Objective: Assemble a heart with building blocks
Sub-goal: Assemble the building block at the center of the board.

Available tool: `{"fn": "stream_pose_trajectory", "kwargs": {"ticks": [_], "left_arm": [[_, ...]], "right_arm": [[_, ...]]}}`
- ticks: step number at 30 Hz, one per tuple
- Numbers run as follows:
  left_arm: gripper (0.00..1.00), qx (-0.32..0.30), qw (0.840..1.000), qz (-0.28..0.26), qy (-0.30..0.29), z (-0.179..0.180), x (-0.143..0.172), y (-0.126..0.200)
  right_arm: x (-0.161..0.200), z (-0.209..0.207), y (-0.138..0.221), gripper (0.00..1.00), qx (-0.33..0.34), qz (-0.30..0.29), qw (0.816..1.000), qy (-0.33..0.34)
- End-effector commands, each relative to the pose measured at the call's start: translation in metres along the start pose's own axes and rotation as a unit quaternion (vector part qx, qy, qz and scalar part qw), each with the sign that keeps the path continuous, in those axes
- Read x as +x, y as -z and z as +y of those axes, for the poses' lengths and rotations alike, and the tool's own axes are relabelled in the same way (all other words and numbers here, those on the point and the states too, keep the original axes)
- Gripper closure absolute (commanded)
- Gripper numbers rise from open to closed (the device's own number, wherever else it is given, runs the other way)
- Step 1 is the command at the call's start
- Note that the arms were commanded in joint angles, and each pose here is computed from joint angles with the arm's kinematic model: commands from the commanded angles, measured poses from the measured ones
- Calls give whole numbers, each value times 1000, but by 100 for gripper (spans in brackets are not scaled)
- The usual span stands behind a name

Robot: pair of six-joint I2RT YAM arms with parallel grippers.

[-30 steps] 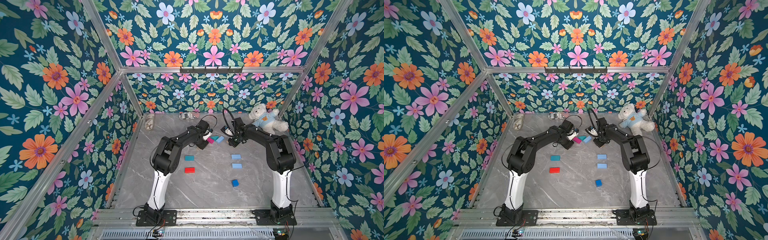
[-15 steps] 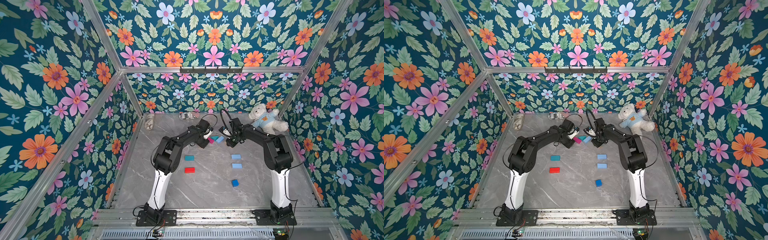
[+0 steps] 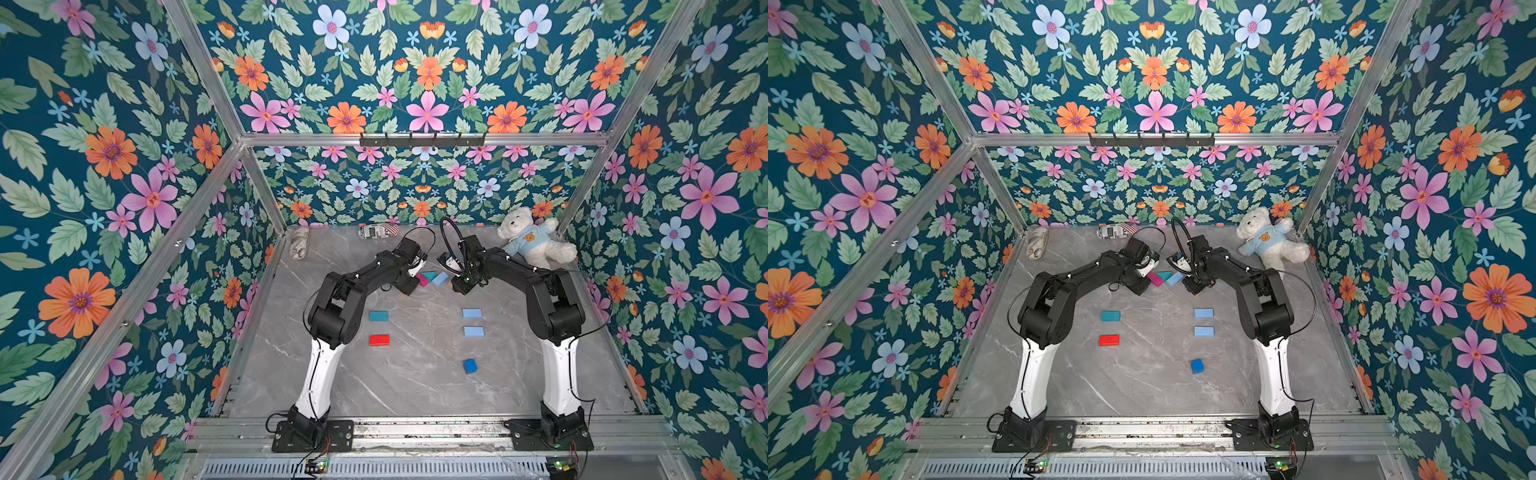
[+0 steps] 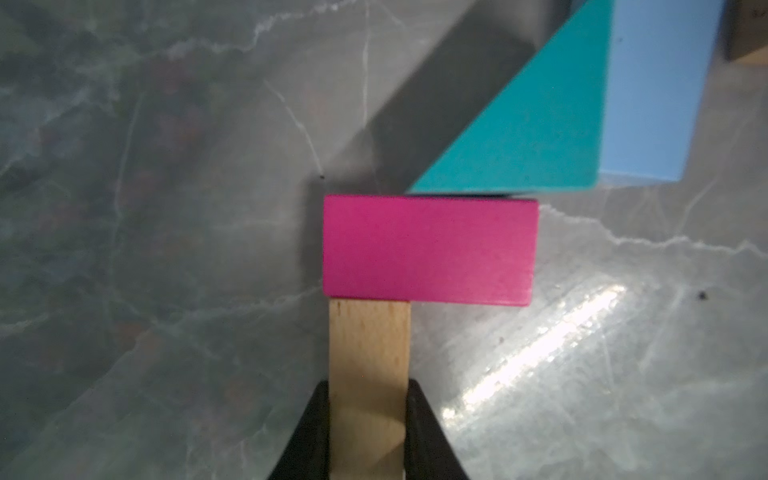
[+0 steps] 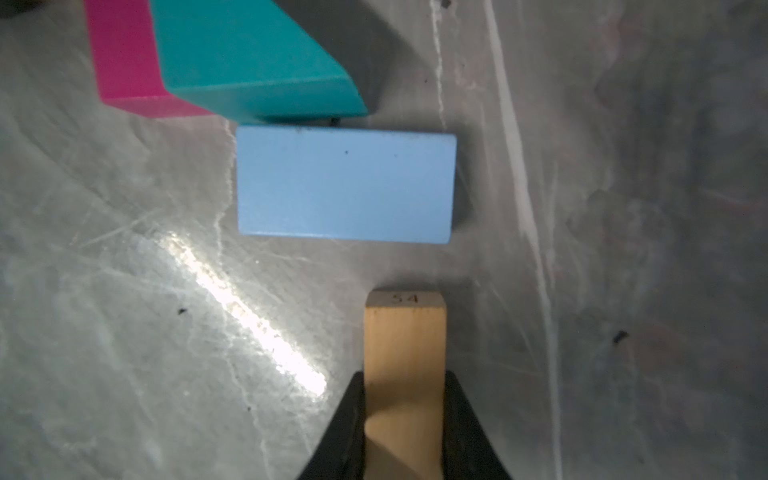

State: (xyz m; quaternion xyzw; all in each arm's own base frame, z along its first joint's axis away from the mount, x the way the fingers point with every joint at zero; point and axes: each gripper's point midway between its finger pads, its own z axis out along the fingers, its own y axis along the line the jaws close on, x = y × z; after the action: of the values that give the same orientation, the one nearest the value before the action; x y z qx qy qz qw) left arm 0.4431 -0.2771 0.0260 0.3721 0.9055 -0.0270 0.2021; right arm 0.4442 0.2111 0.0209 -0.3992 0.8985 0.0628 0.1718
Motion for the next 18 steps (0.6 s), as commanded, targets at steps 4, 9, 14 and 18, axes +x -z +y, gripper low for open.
{"fn": "stream_pose_trajectory", "kwargs": {"ticks": [4,9,14,18], "left_arm": [[73,-3,1000,24,-3,0,13,-4],[73,-4,1000,26,-3,0,15,-4],[73,-4,1000,27,-4,0,16,-4],[73,-5,1000,27,-3,0,16,-4]], "right_arm": [[2,4,-8,86,-9,8,1000,-4],[0,3,-11,86,-8,9,1000,-6],[-1,4,-13,86,-11,9,1000,-6],[-1,4,-15,86,-11,10,1000,-7]]}}
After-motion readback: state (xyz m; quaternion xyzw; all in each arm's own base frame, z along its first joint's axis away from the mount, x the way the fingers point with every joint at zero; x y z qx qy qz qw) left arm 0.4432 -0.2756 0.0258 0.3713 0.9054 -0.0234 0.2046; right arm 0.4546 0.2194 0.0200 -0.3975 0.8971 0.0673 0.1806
